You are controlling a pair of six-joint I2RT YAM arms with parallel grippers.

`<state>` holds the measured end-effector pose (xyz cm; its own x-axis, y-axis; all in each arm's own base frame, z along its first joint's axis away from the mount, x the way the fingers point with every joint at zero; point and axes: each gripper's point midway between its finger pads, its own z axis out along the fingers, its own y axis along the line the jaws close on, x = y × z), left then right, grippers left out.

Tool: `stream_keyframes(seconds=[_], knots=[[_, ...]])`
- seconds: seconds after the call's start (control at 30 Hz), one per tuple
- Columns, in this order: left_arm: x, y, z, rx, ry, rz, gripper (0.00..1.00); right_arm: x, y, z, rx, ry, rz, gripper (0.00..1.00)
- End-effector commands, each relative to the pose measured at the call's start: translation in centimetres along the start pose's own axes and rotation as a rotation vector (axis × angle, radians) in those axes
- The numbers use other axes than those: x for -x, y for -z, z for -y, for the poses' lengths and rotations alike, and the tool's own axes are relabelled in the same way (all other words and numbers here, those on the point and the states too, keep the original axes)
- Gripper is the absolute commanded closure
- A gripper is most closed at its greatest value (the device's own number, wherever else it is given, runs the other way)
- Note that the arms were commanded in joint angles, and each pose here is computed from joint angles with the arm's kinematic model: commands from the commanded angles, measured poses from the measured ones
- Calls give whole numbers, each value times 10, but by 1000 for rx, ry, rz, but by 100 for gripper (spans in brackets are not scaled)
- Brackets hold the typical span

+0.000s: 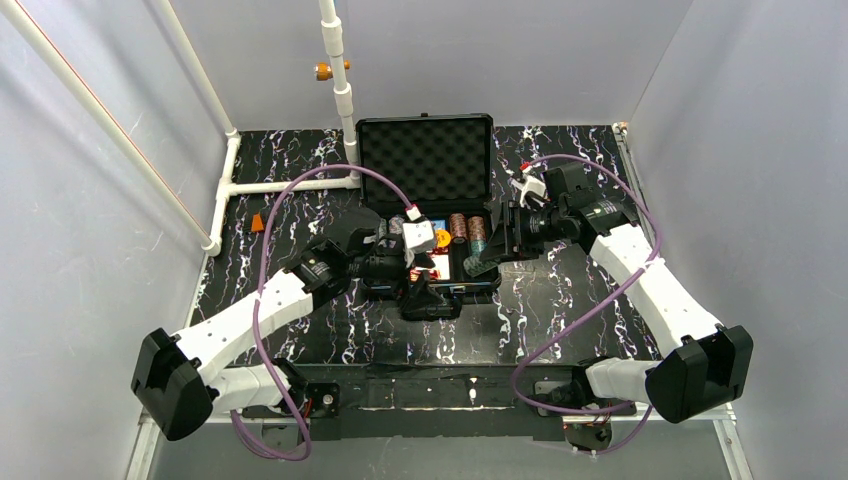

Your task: Pack up texas hold em set

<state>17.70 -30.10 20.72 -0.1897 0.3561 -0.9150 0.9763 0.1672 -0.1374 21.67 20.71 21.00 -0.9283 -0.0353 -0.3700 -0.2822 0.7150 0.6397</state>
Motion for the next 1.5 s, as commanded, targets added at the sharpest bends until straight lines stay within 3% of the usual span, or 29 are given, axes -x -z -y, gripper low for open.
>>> stream_keyframes(seconds=[0.0,0.7,1.23,1.47], knots=[[13,-1,17,-71,-1,12,20,19,10,-45,173,94,64,91],[15,-23,16,-78,-19,-25,23,4,1,-79,296,146,9,91],[17,-15,-18,121,-117,-53,16,-18,-7,-78,268,172,-60,91],[24,-20,-7,47,-112,-34,22,-19,-8,-81,276,180,-64,91]])
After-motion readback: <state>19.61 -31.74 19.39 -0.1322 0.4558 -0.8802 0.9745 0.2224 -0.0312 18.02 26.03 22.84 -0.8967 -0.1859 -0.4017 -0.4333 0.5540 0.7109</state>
